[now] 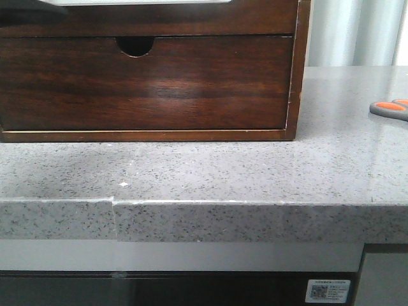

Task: Put scissors in drawer with both arms
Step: 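Hook the drawer's finger hole with the left gripper and pull it open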

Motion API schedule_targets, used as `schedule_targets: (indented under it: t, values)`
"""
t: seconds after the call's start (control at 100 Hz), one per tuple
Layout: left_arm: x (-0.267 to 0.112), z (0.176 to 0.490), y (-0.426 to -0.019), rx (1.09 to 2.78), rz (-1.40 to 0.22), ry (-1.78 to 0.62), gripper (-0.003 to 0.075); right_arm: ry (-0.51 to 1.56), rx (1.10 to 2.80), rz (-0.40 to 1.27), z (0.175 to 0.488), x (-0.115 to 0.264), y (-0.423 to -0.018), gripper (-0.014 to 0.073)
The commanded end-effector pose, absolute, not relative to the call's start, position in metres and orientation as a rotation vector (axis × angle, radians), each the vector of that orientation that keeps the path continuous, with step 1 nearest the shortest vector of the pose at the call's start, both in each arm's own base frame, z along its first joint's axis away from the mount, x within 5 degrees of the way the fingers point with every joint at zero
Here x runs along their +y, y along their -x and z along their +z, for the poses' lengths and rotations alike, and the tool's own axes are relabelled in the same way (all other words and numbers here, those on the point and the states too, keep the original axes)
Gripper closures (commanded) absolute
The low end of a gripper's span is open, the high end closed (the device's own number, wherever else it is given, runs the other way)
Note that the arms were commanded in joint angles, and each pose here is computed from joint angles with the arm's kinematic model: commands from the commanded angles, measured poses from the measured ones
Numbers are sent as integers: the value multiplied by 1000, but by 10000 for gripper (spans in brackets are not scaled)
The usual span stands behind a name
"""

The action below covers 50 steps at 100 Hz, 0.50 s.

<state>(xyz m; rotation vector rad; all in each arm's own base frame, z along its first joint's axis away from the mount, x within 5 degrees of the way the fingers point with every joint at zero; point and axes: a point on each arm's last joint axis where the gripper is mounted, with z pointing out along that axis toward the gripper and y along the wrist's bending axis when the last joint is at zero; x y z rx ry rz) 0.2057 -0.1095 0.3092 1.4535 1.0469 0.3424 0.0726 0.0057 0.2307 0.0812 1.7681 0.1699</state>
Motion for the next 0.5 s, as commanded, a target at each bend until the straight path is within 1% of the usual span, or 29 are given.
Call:
schedule_targets:
  t: [0.0, 0.08, 0.15, 0.19, 0.2, 0.22, 0.27, 0.29, 0.32, 0.49]
  values:
    - [-117, 326, -210, 992, 311, -1413, 352, -78, 1665, 163, 249, 5, -75, 656]
    - [-119, 325, -215, 1000, 309, -1421, 356, -78, 1666, 163, 249, 5, -75, 656]
    - [-120, 323, -218, 1006, 305, -1426, 413, -78, 1666, 163, 249, 5, -75, 656]
    - [-120, 323, -218, 1006, 305, -1426, 482, -78, 1666, 163, 249, 5, -75, 656]
    - [-120, 323, -218, 1006, 305, -1426, 510, -78, 1666, 163, 249, 5, -75, 656]
    - [-120, 323, -218, 1005, 306, -1427, 537, -78, 1666, 163, 249, 5, -75, 656]
    - [-120, 323, -217, 1004, 307, -1426, 650, -78, 1666, 163, 249, 5, -75, 656]
    - [-119, 324, -217, 1002, 308, -1425, 677, -78, 1666, 163, 249, 5, -75, 656]
    - [-119, 324, -217, 1003, 308, -1425, 740, -78, 1666, 163, 249, 5, -75, 656]
    - [-119, 326, -214, 988, 305, -1420, 738, -77, 1668, 163, 249, 5, -75, 656]
